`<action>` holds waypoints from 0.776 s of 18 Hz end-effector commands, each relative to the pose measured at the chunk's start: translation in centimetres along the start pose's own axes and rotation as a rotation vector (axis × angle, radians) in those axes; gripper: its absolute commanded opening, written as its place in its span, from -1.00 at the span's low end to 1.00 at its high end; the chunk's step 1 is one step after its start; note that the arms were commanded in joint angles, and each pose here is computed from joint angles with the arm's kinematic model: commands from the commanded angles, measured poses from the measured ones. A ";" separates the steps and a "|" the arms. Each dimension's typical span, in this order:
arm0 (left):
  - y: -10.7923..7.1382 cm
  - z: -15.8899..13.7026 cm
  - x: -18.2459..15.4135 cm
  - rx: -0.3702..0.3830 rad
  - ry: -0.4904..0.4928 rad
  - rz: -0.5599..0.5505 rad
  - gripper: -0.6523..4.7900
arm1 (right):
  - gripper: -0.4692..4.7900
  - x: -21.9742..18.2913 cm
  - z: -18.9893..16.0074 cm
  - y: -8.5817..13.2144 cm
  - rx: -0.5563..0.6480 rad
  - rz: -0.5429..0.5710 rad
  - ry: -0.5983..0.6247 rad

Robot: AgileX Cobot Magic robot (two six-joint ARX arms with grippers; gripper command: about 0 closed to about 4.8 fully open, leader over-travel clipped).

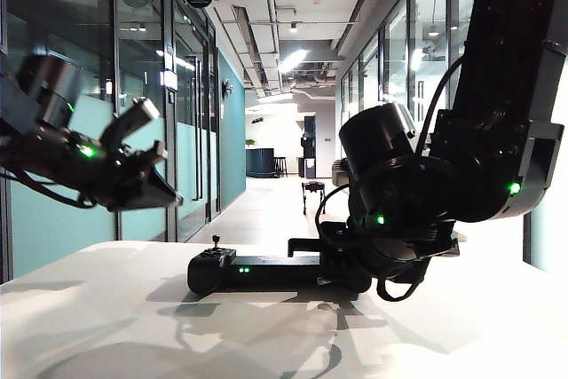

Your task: Push the left joystick on the remote control sitting on the white table backward to make the robot dog back up in a straight line until it returns close to you.

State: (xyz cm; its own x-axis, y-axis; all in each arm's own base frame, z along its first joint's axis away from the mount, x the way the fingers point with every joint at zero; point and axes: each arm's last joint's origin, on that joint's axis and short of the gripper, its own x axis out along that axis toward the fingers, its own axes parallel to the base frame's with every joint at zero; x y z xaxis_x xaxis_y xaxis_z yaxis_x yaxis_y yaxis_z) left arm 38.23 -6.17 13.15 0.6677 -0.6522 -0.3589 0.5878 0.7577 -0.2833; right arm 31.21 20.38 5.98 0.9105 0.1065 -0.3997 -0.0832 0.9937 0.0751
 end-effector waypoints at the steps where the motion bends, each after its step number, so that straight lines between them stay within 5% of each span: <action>1: 0.7 0.4 1.3 0.009 -0.005 -0.026 -0.78 | -0.27 0.0 0.5 0.1 0.011 -0.010 -0.033; 14: 2.0 -0.3 8.5 0.054 0.077 -0.087 -0.78 | -0.27 0.0 0.5 0.1 0.010 -0.011 -0.031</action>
State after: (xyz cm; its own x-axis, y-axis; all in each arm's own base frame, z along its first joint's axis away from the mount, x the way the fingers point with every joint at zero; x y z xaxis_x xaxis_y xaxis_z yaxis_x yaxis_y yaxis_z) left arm 44.71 -10.14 9.18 0.5771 -0.7097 -0.4041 0.6626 0.6962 -0.2764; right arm 31.21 20.38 5.98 0.9106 0.1049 -0.3997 -0.0819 0.9939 0.0744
